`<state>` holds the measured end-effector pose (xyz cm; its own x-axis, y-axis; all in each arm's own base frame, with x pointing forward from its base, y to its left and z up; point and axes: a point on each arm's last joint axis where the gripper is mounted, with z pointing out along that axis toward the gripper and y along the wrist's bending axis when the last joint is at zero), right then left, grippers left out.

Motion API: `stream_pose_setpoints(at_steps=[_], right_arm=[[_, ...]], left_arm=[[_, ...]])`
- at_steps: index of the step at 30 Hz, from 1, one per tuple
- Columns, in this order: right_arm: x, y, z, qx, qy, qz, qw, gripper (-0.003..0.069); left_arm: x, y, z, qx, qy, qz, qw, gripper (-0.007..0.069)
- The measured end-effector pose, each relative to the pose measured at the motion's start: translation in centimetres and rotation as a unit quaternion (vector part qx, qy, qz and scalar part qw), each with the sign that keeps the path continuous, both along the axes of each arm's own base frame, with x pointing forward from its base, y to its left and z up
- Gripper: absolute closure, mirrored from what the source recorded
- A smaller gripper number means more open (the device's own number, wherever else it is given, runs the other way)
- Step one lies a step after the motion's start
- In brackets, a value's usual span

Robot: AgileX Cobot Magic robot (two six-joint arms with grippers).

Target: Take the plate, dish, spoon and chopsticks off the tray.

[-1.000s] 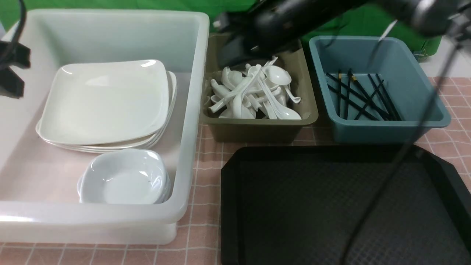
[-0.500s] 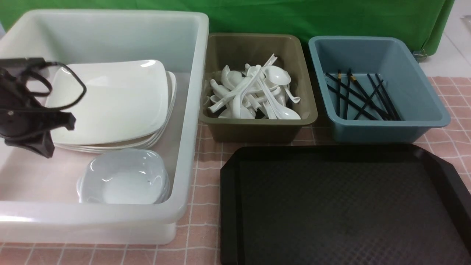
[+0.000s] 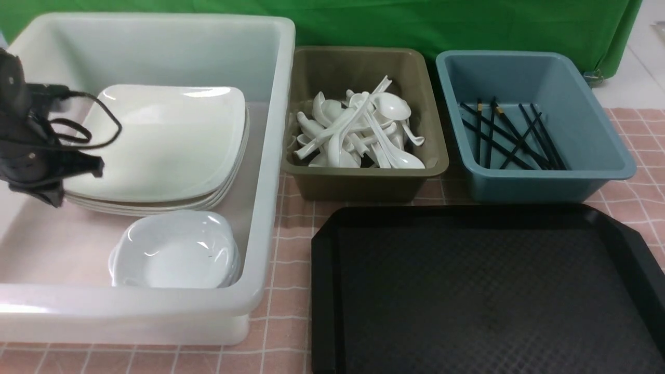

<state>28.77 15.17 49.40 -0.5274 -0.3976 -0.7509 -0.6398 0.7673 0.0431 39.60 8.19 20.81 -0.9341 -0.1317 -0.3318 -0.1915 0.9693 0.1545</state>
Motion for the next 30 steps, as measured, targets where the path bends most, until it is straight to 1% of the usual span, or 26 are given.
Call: stream_pose_setpoints(at_steps=[1,2,5,6,9,10,12,14,15,16,17,18,19,20,21,22,24,26,27,28,30], right_arm=[[0.0,0.0,0.0,0.0,0.0,0.0,1.0,0.0629],[0.0,0.0,0.0,0.0,0.0,0.0,1.0,0.0629],[0.1,-0.1,0.0,0.0,0.002,-0.01,1.0,0.0629],[0.2,-0.5,0.0,-0.007,0.003,-0.04,0.999,0.0629],[0.4,-1.7,0.2,-0.026,-0.006,-0.107,0.994,0.0629],[0.2,-2.3,0.5,-0.032,-0.014,-0.133,0.99,0.0629],[-0.6,-3.2,1.4,-0.033,-0.031,-0.155,0.987,0.0629],[-1.9,-3.9,2.5,-0.023,-0.047,-0.165,0.985,0.0629],[-3.1,-4.5,3.4,-0.015,-0.06,-0.168,0.984,0.0629],[-3.5,-4.6,3.7,-0.012,-0.064,-0.169,0.983,0.0629],[-5.2,-5.4,4.7,0.001,-0.077,-0.174,0.982,0.0629],[-5.4,-5.5,4.7,0.002,-0.079,-0.174,0.982,0.0629],[-7.2,-6.4,5.1,0.009,-0.083,-0.182,0.98,0.0629],[-7.7,-6.6,5.3,0.01,-0.088,-0.183,0.979,0.0629],[-9.2,-7.5,4.8,0.008,-0.083,-0.193,0.978,0.0629],[-10.2,-8.1,4.7,0.008,-0.086,-0.199,0.976,0.0629],[-12.7,-9.5,3.3,0.002,-0.089,-0.218,0.972,0.0629],[-14.6,-10.7,1.8,0.013,-0.112,-0.233,0.966,0.0629],[-14.6,-10.7,1.1,0.009,-0.108,-0.234,0.966,0.0629],[-16.5,-11.7,0.0,0.031,-0.142,-0.24,0.96,0.0629],[-19.3,-12.8,-2.8,0.077,-0.186,-0.241,0.95,0.0629]], left_arm=[[0.0,0.0,1.0,-0.001,-0.002,0.004,1.0,0.0626],[0.0,0.0,1.2,-0.004,0.0,0.006,1.0,0.0626],[-0.4,-0.6,3.1,-0.032,-0.005,0.005,0.999,0.0626],[-0.9,-1.2,4.7,-0.056,-0.02,-0.005,0.998,0.0626],[-2.1,-2.7,7.9,-0.083,-0.059,-0.041,0.994,0.0626],[-2.8,-3.7,9.9,-0.09,-0.084,-0.066,0.99,0.0626],[-4.4,-5.7,13.1,-0.1,-0.129,-0.11,0.981,0.0626],[-6.4,-8.1,16.5,-0.11,-0.181,-0.159,0.964,0.0626],[-8.1,-9.9,18.8,-0.117,-0.217,-0.198,0.949,0.0626],[-8.5,-10.5,19.2,-0.119,-0.224,-0.208,0.945,0.0626],[-11.2,-12.6,21.9,-0.13,-0.266,-0.255,0.92,0.0626],[-11.6,-13.1,22.3,-0.132,-0.27,-0.266,0.916,0.0626],[-14.8,-15.0,24.6,-0.142,-0.304,-0.313,0.889,0.0626],[-15.2,-15.4,24.8,-0.144,-0.306,-0.323,0.884,0.0626],[-18.3,-16.4,26.4,-0.15,-0.329,-0.36,0.86,0.0626],[-19.6,-16.8,26.9,-0.152,-0.338,-0.375,0.849,0.0626],[-22.8,-17.1,27.6,-0.159,-0.356,-0.403,0.828,0.0626],[-25.4,-16.6,27.3,-0.172,-0.369,-0.404,0.819,0.0626],[-25.7,-16.5,27.2,-0.174,-0.371,-0.403,0.819,0.0626],[-26.9,-16.1,26.3,-0.182,-0.377,-0.396,0.817,0.0626],[-29.1,-15.0,24.8,-0.186,-0.403,-0.381,0.811,0.0626]])
